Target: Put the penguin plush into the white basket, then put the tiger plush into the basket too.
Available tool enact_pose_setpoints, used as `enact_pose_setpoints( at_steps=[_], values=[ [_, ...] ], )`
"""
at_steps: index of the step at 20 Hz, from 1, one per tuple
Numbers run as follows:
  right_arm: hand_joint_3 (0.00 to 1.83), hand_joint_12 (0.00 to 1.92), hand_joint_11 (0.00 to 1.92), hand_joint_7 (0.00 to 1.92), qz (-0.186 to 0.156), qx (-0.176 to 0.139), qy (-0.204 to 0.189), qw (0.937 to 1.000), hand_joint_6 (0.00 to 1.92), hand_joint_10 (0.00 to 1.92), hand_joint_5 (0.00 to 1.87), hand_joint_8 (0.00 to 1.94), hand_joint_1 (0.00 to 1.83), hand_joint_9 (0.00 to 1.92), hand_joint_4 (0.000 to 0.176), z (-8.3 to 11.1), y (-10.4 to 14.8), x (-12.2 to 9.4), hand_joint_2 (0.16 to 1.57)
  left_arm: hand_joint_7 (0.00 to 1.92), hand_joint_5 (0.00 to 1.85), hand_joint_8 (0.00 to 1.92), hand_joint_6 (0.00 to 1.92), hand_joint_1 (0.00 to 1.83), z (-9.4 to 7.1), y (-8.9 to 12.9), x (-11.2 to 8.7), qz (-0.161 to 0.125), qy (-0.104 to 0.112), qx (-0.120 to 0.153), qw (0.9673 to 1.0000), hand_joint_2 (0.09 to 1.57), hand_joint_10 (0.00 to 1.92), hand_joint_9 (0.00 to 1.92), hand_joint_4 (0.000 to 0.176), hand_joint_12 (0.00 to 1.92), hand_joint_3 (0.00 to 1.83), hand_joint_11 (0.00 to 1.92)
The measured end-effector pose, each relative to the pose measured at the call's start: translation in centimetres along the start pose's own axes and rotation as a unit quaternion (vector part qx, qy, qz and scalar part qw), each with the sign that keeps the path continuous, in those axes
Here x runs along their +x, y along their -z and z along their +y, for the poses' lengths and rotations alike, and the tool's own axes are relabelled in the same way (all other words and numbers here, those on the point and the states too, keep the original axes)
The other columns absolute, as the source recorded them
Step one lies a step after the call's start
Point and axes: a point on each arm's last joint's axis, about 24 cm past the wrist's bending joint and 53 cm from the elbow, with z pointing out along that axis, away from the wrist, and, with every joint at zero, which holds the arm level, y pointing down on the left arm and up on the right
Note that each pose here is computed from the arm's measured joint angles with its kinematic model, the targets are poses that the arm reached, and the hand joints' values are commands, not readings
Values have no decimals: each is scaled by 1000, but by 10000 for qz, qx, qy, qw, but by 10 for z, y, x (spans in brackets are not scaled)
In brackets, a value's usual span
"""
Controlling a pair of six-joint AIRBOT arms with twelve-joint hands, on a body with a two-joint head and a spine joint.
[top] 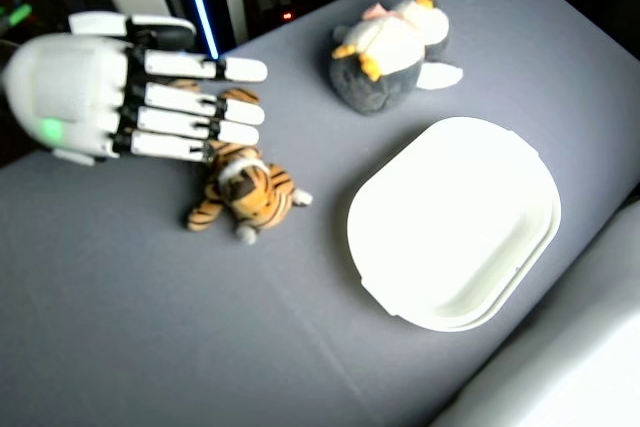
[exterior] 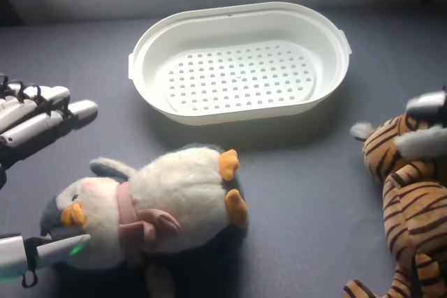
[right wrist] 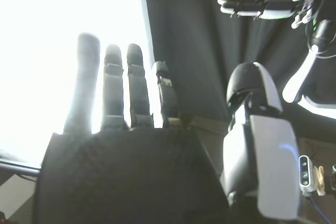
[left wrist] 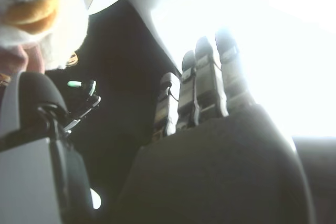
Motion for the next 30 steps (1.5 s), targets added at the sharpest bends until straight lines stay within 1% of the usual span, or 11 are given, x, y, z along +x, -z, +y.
enact_pose_setpoints(
  at_steps=[2, 12, 13, 15, 18, 22, 23, 24, 25, 26, 30],
  values=[
    [0, 512, 348, 506, 7, 18, 6, 10000, 0, 0, 446, 1, 565, 535, 139, -1, 0, 0, 1237, 241, 309, 7, 2, 539, 1, 0, 5, 163, -31, -8, 9999, 940, 8, 225, 148, 613, 0, 6],
    [0, 674, 336, 501, 23, 58, -48, 10000, 0, 0, 433, 0, 559, 553, 141, -6, -1, 3, 1255, 190, 204, 0, 0, 605, 25, -18, 40, 905, -625, -352, 9933, 760, 0, 211, 141, 587, 0, 0],
    [0, 546, 357, 516, 30, 76, -58, 9999, 5, 0, 494, 1, 654, 536, 75, -7, -1, 3, 1240, 181, 177, 2, 4, 593, 27, -22, 43, 927, -723, -382, 9923, 757, 1, 205, 167, 526, 0, 0],
    [0, 246, 425, 507, 16, 90, -49, 9999, 0, 2, 534, 0, 702, 485, 31, -9, -1, 2, 1243, 192, 161, 3, 4, 620, 30, -32, 48, 931, -886, -412, 9908, 772, 6, 228, 176, 554, 2, 0],
    [0, 116, 503, 516, -46, 158, -67, 9998, 0, 0, 530, 0, 733, 495, 59, -13, 2, -1, 1246, 290, 274, 1, 1, 724, 32, -38, 52, 961, -927, -441, 9901, 803, 5, 360, 176, 1070, 0, 0],
    [3, 105, 518, 501, -46, 335, -76, 9994, 0, 3, 508, 0, 671, 509, 67, -22, 5, -1, 1256, 570, 502, 10, 2, 993, 38, -39, 54, 1037, -1083, -530, 9873, 842, 82, 716, 92, 1131, 0, 454],
    [4, 103, 513, 499, -50, 326, -81, 9994, 0, 1, 497, 0, 675, 506, 80, -21, 5, -2, 1259, 677, 591, 2, 0, 1030, 40, -38, 55, 1064, -1073, -584, 9868, 870, 475, 711, 63, 1287, 0, 563],
    [6, 103, 514, 502, -60, 336, -84, 9994, 0, 2, 496, 1, 673, 509, 75, -22, 5, -2, 1264, 796, 771, 25, 13, 1082, 41, -38, 55, 1071, -1065, -608, 9867, 939, 510, 740, 0, 1216, 4, 562],
    [6, 104, 516, 503, -71, 340, -86, 9994, 0, 3, 496, 1, 668, 513, 73, -22, 5, -3, 1266, 942, 1066, 33, 557, 1147, 41, -38, 54, 1053, -1062, -609, 9869, 1014, 581, 859, 0, 1259, 20, 684],
    [6, 103, 518, 500, -84, 344, -88, 9993, 1, 3, 500, 0, 681, 514, 53, -22, 5, -3, 1273, 1002, 1252, 928, 267, 1258, 40, -39, 51, 1002, -1073, -583, 9875, 1050, 890, 1001, 0, 1418, 7, 876],
    [5, 95, 521, 507, -91, 395, -100, 9991, 2, 3, 505, 2, 665, 520, 62, -25, 6, -3, 1279, 1007, 1331, 1188, 64, 1282, 29, -42, 38, 836, -937, -361, 9914, 1070, 1164, 1035, 0, 1579, 0, 991]
  ],
)
